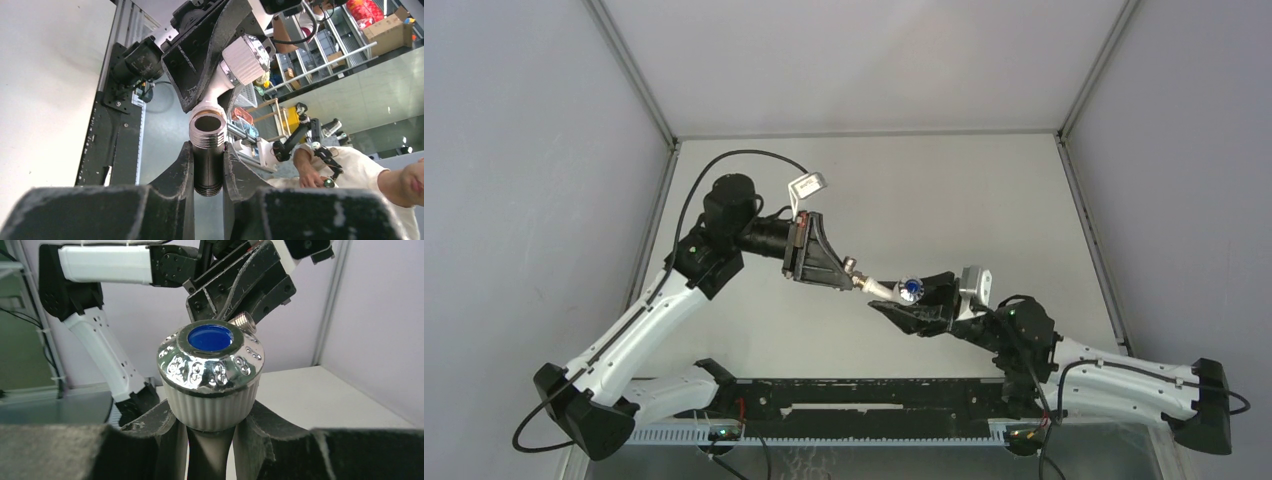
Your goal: Install the water faucets
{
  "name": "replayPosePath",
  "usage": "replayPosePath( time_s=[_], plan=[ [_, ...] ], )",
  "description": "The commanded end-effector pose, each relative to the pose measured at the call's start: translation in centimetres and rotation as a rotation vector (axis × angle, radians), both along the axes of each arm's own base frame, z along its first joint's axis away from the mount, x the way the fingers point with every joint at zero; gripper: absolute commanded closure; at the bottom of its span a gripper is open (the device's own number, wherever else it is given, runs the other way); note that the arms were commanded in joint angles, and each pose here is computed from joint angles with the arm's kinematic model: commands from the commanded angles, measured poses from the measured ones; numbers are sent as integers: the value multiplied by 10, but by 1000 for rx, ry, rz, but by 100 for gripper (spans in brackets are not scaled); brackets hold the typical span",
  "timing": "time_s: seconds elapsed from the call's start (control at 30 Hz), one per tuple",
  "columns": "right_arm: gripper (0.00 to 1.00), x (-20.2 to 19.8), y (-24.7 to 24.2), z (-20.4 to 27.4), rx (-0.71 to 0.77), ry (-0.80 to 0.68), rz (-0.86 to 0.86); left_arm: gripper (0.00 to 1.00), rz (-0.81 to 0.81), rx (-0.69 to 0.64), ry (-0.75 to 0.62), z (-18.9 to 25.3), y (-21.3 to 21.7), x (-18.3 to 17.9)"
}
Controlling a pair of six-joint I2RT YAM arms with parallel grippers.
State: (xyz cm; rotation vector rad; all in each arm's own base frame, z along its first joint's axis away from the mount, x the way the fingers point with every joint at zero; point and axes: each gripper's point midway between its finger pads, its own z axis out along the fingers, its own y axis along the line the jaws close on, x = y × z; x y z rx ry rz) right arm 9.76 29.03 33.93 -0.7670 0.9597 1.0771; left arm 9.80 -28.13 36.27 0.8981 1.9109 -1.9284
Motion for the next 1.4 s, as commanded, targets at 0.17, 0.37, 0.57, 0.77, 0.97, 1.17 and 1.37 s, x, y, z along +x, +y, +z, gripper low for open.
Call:
replayPosePath(
  time_s=[0.17,0.37,0.57,0.77,0.97,1.17,1.37],
  plan=[
    [100,10,-8,29,48,337,162,100,6,-67,-148,6,-2,-1],
    [100,20,-13,29,63,496,233,100,15,-66,-186,3,-2,0],
    [100,28,-11,29,63,624,318,100,18,-76,-227,4,-3,-2],
    [100,30,-5,29,53,705,378,100,56,-78,-278,0,-4,1],
    [100,34,-4,31,80,726,367,100,138,-116,-364,4,-3,7],
    [100,38,-3,34,108,750,380,100,176,-156,-416,5,-4,9],
    [100,37,2,39,127,792,448,100,234,-227,-578,7,-2,8]
  ],
)
